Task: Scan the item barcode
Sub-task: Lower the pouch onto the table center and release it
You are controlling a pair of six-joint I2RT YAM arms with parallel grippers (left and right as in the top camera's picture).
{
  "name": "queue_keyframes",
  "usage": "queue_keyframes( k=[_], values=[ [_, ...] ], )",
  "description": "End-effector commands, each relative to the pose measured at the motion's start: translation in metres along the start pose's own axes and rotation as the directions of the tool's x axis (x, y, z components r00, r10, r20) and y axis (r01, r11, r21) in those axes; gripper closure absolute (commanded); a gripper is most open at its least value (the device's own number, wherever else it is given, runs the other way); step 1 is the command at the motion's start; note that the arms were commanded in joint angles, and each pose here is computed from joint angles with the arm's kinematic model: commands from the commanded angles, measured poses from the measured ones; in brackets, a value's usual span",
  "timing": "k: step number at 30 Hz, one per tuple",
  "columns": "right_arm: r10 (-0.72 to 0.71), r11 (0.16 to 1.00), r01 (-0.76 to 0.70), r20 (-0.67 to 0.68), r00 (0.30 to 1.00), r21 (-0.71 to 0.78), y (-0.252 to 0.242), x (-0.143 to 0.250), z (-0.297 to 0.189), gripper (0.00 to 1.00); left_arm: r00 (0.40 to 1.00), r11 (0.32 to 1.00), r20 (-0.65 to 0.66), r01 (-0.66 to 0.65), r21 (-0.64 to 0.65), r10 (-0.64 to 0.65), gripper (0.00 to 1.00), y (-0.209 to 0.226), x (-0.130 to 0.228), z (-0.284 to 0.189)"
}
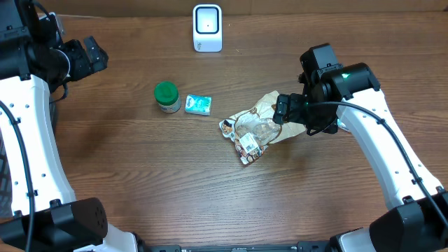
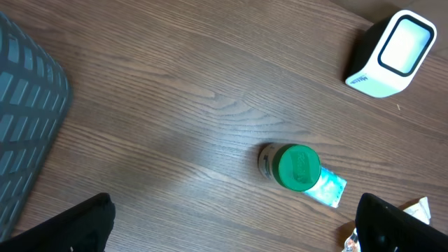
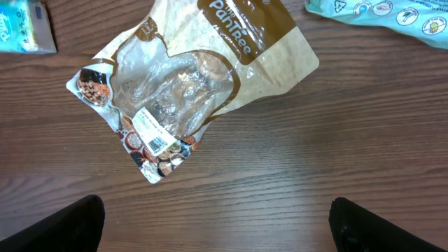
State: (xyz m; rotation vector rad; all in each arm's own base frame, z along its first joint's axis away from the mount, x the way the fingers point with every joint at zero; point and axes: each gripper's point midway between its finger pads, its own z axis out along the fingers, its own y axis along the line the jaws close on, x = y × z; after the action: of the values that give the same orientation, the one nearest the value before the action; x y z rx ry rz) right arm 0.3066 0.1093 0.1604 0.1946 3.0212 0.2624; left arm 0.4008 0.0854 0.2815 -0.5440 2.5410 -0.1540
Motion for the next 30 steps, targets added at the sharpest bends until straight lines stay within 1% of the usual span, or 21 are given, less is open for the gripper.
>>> queue_keyframes(
  k=[1,30],
  values=[
    [-0.032,0.999,0.032,-0.009,0.999,-0.003,-0.0001,0.0012,0.0020,0.00,1.000,1.000,0.006,0.008,0.012,-0.008,0.00,-0.0042,-0.0012,-0.0018],
    [-0.032,0.999,0.032,-0.010,0.999,-0.002,-0.0003,0.0016,0.0020,0.00,1.000,1.000,0.005,0.006,0.014,-0.006,0.00,-0.0055,-0.0009,-0.0017]
  ],
)
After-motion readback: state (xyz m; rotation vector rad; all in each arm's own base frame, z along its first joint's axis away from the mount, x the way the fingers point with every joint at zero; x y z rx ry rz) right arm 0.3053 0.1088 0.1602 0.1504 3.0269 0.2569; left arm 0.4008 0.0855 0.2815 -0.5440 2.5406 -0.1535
